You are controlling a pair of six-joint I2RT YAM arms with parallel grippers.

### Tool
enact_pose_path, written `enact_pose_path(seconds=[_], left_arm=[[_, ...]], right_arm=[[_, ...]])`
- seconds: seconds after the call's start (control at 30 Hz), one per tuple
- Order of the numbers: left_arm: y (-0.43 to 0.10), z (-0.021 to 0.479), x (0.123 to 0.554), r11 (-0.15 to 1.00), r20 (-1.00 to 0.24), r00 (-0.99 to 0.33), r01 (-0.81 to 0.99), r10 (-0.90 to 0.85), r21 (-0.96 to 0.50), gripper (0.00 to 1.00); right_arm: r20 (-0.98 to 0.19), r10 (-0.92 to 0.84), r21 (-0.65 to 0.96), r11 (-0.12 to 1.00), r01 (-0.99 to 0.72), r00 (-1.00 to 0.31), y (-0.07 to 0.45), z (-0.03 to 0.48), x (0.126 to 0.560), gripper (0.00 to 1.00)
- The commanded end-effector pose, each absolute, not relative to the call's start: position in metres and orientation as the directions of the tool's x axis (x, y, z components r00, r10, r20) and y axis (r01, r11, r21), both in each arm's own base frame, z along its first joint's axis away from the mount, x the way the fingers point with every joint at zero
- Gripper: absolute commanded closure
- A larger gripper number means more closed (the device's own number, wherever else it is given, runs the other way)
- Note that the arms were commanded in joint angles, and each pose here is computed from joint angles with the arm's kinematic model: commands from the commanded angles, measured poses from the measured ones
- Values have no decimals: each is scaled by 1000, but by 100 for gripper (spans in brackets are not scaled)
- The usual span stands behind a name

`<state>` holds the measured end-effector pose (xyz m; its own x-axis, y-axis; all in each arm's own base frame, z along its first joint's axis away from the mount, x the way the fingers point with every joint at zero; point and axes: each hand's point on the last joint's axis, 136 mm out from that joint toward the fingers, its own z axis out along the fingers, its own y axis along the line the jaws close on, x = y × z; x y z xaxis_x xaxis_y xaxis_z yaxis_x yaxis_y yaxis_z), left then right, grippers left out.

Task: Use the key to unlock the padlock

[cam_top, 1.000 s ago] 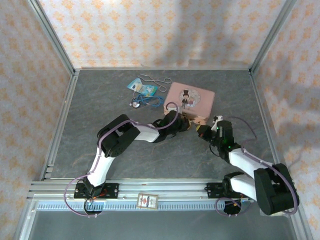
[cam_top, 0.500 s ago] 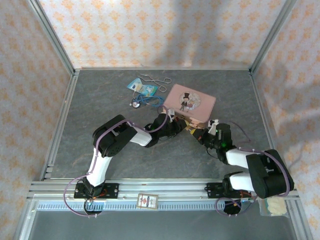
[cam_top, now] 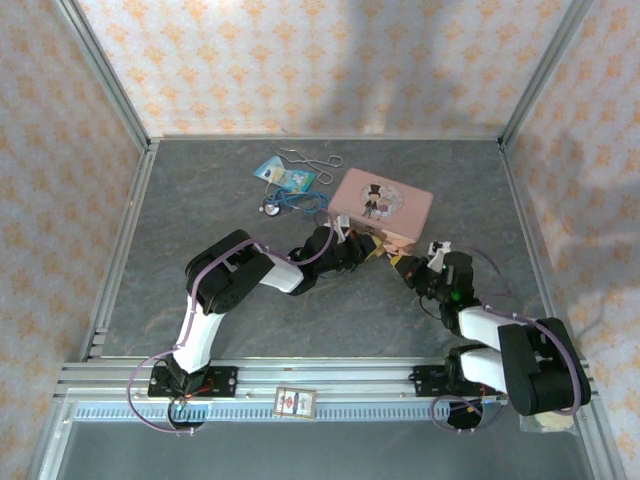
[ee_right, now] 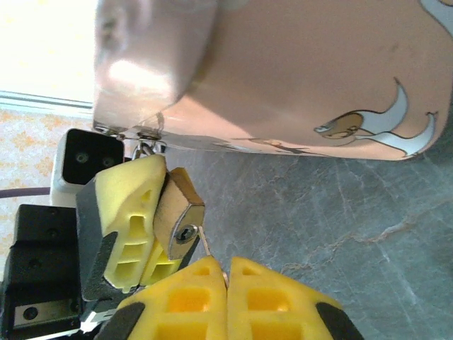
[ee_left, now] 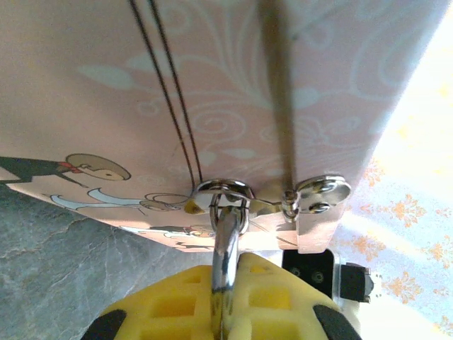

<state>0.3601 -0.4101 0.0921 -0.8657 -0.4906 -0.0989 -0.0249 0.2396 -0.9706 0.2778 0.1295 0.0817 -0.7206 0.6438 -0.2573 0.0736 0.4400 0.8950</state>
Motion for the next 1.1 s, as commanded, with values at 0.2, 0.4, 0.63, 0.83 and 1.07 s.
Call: enact_pose_path(seconds=[0.2, 0.4, 0.63, 0.83, 1.07], left_arm=[[-419, 139, 361, 121, -123, -862, 73, -492, -990, 100], [-421, 141, 361, 117, -124, -863, 75, -490, -990, 100], [-421, 141, 361, 117, -124, -861, 76, -493, -990, 100], [-422, 144, 361, 111, -124, -863, 80, -490, -991, 100], [-424, 147, 356, 105, -126, -867, 86, -482, -991, 100]], right_arm=[[-267, 642, 916, 400, 18, -719, 134, 98, 281, 100], [-248, 635, 922, 386, 22, -732, 138, 94, 281, 100], [-249, 625, 922, 386, 16, -740, 141, 94, 279, 100], [-259, 621, 921, 390, 5, -740, 143, 97, 285, 100], [-255, 616, 930, 366, -15, -745, 147, 102, 289, 100]])
